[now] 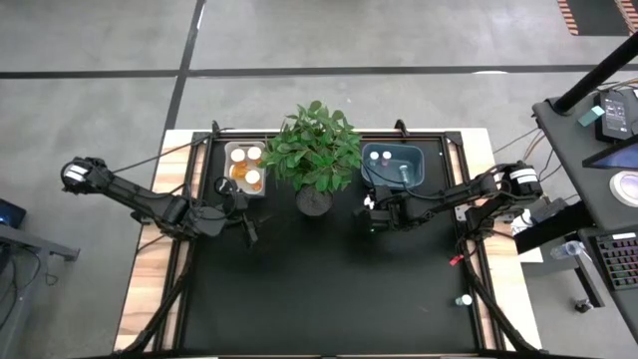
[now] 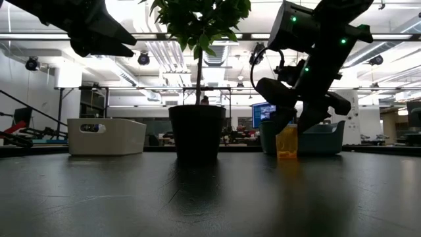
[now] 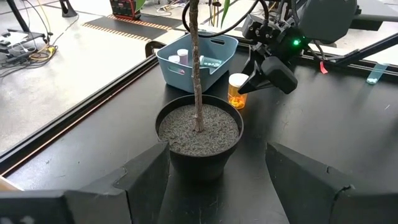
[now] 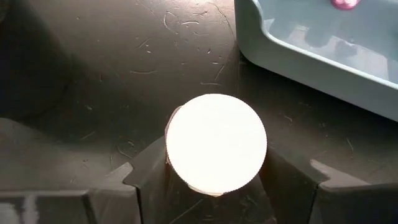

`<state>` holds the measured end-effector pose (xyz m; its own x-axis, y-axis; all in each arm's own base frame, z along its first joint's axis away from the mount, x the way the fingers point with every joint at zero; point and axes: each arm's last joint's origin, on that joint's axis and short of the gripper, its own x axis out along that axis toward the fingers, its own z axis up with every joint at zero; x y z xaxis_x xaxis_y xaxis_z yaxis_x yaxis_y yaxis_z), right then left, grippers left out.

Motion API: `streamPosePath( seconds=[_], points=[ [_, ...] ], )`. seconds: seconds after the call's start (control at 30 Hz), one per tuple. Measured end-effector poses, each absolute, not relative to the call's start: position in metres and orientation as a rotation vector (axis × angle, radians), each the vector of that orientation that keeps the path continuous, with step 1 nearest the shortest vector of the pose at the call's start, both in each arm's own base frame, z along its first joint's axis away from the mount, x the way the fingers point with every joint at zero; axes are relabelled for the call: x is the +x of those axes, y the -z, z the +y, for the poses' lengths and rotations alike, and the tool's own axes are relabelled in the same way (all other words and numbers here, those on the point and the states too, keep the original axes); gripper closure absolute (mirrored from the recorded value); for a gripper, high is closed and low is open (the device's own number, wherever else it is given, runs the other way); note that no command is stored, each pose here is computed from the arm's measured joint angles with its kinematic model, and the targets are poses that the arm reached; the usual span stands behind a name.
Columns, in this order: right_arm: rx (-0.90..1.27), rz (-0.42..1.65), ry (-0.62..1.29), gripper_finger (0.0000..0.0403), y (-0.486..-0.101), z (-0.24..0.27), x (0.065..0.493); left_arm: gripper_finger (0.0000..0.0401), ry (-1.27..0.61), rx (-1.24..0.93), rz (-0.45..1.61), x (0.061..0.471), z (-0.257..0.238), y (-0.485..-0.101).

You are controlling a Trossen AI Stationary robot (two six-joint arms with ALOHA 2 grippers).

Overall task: Pick and place medicine bottles into bin by pill shape (circle, oval)
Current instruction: Put the big orange pill bottle into the white bin

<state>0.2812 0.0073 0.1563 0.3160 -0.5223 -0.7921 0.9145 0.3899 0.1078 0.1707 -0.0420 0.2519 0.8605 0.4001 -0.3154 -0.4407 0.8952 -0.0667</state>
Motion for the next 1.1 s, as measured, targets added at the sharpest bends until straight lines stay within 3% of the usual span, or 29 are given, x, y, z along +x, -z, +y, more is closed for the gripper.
streamPosePath(
  seconds=[0.47,0.77,1.1],
  points=[
    [0.579,0.778,0.934,0.0196,-0.171,0.011,0.286,0.0155,-0.443,-0.138,0.301,0.171,-0.042,-0.252],
    [0.343,0.889,0.450,0.0197,-0.204,0.048,0.299,0.0155,-0.443,-0.138,0.301,0.171,-0.042,-0.252],
    [0.041,0.488,0.053,0.0197,-0.228,0.093,0.332,0.0155,-0.385,-0.184,0.256,0.173,-0.045,-0.257]
  ],
)
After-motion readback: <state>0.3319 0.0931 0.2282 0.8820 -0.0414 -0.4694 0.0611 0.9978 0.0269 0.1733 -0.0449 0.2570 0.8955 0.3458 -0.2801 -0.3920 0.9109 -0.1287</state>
